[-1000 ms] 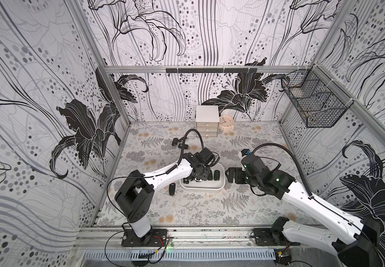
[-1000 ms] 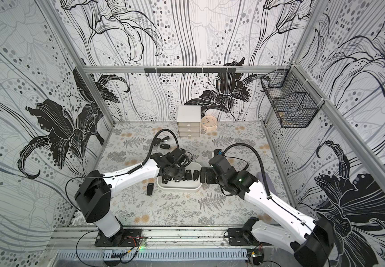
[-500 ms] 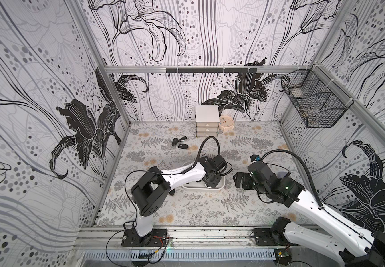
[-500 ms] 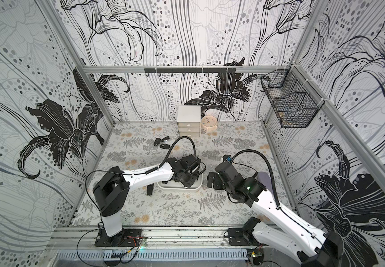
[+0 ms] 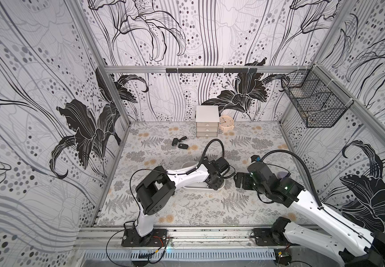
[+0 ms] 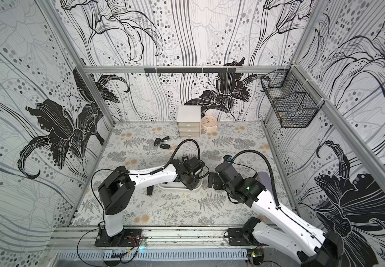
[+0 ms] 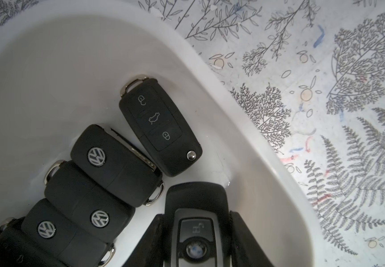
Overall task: Place the car key into the storage box
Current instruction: Place the car key in the storage box, then move the car key to the center of the board, then pick up the car key from the center of the board.
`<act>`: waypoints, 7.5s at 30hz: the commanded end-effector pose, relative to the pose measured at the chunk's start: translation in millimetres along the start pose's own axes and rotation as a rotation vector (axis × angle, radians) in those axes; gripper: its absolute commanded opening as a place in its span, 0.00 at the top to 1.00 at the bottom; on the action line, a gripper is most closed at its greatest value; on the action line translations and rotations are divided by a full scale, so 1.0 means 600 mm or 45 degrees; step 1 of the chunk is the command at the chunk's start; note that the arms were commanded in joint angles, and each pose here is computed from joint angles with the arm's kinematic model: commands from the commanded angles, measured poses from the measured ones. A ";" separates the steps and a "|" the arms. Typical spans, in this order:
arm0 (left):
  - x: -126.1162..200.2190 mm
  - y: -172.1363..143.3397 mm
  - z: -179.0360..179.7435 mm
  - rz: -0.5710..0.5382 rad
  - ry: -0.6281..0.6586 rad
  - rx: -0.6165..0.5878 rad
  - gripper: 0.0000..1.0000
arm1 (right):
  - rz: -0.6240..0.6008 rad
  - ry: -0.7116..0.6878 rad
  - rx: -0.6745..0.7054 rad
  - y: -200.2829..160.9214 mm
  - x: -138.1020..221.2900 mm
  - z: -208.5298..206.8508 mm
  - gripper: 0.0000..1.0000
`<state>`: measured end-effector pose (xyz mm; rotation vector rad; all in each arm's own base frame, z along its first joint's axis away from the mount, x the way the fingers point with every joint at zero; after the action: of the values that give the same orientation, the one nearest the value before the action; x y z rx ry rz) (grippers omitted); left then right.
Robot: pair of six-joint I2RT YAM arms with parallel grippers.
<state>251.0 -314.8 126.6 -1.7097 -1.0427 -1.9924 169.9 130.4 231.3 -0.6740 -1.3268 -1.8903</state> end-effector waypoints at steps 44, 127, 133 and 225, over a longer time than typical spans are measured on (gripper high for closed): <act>0.128 0.027 0.307 -0.388 0.371 0.855 0.01 | 0.016 0.290 0.196 0.100 -0.070 0.155 0.00; -0.088 0.076 0.585 -0.333 0.241 0.918 0.21 | 0.136 0.304 0.165 0.143 -0.152 0.195 0.00; -0.096 0.075 0.577 -0.253 0.373 0.885 0.26 | 0.148 0.309 0.165 0.140 -0.150 0.194 0.00; 0.021 0.002 0.483 -0.079 0.486 1.024 0.42 | 0.164 0.419 0.104 0.095 -0.114 0.159 0.00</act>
<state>447.0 -116.8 153.3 -0.8380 -1.4492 -1.5675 262.3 231.6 240.7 -0.3947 -1.1039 -1.7404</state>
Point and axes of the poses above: each gripper's point midway between its finger pads, its own x axis back along the fingers, its own z axis along the line the jaws close on, y = z × x, the point moved 8 cm from there along x, back along the fingers, and after that the axes turned 5 degrees about -x, right-handed, at the moved point
